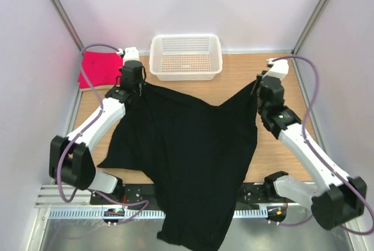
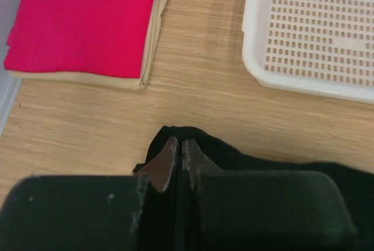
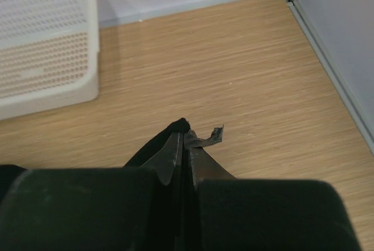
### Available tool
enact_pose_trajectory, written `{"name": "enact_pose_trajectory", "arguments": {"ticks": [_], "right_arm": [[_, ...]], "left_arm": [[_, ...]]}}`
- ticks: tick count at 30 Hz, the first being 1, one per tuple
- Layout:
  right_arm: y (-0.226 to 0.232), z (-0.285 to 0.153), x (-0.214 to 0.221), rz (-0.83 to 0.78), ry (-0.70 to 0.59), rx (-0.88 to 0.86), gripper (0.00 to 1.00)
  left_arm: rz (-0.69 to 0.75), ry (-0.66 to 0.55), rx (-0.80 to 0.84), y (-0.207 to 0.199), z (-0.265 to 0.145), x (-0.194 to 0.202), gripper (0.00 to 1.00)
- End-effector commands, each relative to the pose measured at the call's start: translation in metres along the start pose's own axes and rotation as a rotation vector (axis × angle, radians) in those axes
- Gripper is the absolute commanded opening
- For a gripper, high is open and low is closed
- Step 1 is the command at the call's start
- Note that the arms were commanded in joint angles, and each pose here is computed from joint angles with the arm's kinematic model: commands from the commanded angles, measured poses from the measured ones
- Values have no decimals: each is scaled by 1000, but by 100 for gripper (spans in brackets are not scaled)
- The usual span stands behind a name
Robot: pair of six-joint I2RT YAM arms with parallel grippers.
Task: Fold and stack the t-shirts
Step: Flatten the tshirt out
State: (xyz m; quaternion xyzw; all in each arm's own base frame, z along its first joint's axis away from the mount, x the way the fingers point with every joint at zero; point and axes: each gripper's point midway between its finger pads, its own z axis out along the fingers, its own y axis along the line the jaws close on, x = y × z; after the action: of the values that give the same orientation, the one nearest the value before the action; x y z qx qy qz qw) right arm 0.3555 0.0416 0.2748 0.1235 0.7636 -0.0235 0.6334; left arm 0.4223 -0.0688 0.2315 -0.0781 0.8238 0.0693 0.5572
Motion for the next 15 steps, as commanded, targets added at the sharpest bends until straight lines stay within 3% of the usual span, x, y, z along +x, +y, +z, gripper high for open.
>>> {"name": "enact_pose_trajectory", "arguments": {"ticks": [1,9,15], "right_arm": [[-16,29,-31,-13,-163,118,1],[-8,96,-9,-81,-118,118,1],[9,132,13,-107,-43,95,1]], "left_arm": [[-49,-163,-45,1,27,-46,0],[-103,-15,-162,38,121,-18,0],[-100,6,-190,61,134,-18,0]]}}
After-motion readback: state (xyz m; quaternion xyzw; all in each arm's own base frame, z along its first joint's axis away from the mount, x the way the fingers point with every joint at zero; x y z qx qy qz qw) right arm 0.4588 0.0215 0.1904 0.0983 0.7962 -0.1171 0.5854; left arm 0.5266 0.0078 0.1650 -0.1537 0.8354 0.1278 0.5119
